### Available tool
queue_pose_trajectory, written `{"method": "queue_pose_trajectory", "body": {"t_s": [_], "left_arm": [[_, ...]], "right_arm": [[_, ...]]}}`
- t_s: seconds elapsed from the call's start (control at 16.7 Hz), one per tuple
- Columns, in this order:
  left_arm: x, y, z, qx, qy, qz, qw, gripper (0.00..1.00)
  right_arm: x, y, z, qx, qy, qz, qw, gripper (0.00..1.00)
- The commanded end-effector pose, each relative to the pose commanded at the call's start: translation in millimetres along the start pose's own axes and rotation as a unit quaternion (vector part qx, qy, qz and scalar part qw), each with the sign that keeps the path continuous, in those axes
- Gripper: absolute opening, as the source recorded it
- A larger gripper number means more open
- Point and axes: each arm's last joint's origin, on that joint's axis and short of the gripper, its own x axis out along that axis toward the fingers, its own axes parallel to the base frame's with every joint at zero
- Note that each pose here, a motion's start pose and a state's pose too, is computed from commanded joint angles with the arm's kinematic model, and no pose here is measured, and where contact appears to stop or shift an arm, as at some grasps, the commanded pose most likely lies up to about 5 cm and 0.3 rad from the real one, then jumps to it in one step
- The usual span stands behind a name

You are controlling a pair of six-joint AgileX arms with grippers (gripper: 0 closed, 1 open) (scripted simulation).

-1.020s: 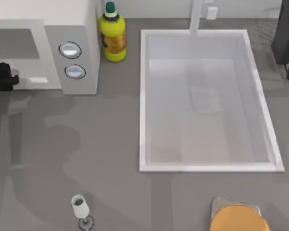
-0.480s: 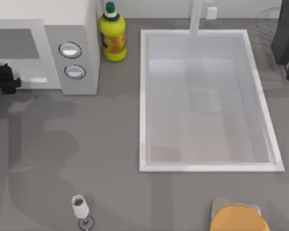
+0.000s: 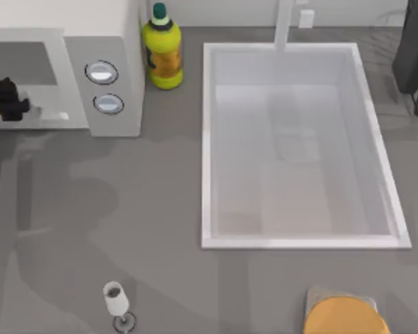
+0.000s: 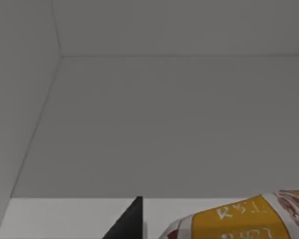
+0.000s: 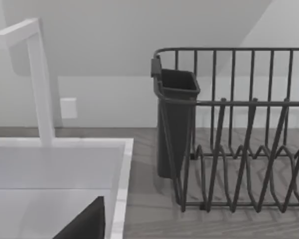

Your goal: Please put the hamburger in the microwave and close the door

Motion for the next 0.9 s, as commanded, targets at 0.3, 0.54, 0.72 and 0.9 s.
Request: {"method": "queue_pose_trajectory", "body": {"t_s": [0.3, 0.54, 0.72, 0.9], "left_arm": [[35, 2, 24, 0.004, -0.025, 0.002, 1.000, 0.00], [67, 3, 41, 0.005, -0.042, 0.004, 0.999, 0.00], [89, 3, 50, 0.005, -0.047, 0.004, 0.999, 0.00], [109, 1, 51, 0.004, -0.043, 0.003, 0.999, 0.00]], "right_arm": [[0, 0, 0, 0.000, 0.000, 0.000, 1.000, 1.00], [0, 0, 0, 0.000, 0.000, 0.000, 1.000, 1.00], [0, 0, 0, 0.000, 0.000, 0.000, 1.000, 1.00], [0, 0, 0, 0.000, 0.000, 0.000, 1.000, 1.00]]}}
